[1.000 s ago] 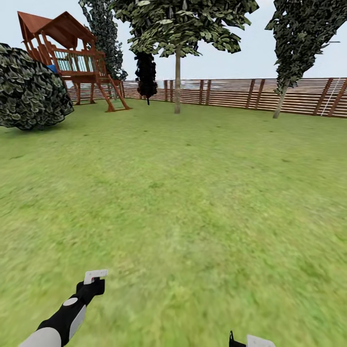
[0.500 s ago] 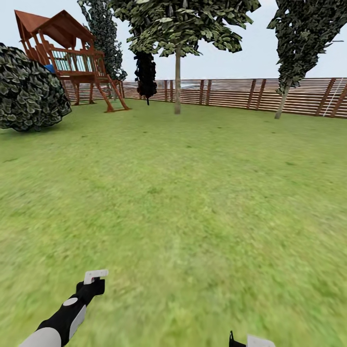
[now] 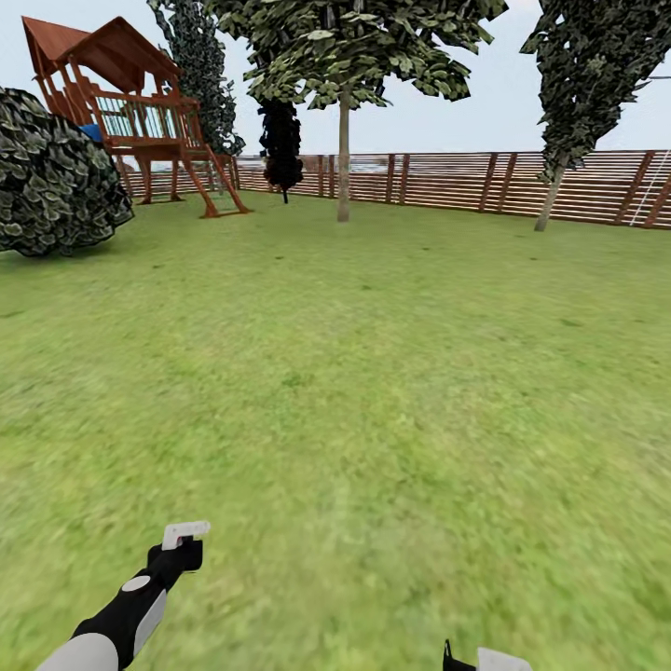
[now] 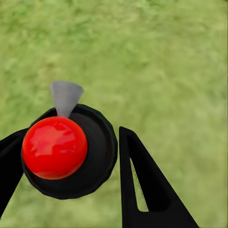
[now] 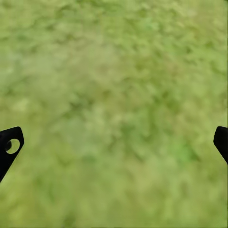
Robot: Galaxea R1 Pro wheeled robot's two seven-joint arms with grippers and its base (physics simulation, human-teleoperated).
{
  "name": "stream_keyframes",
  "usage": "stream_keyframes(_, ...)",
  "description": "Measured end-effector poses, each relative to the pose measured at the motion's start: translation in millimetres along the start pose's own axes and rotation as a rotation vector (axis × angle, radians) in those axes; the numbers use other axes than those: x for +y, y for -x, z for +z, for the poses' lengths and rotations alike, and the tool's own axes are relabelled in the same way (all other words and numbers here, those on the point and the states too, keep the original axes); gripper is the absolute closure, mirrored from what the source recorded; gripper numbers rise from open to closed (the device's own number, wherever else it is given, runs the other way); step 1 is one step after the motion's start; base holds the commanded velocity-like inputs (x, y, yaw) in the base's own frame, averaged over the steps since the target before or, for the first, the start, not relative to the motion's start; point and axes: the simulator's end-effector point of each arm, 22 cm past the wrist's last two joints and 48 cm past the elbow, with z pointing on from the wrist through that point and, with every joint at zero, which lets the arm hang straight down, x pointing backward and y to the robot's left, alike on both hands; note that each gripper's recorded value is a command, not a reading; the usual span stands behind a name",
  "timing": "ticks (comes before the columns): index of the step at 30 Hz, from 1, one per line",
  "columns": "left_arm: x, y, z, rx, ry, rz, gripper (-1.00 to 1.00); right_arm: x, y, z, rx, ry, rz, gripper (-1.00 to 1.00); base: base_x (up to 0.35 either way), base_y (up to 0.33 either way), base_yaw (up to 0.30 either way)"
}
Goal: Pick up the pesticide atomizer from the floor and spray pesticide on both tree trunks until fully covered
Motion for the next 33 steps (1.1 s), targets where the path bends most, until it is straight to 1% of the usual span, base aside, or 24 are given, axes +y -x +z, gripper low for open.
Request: stream_keyframes(33,0.0,0.0,0.0,0.000,0.000,0.000,1.00,0.0,0.1,0.0,0.000,0.000,0.000,-1.00,0.340,0.000,0.000)
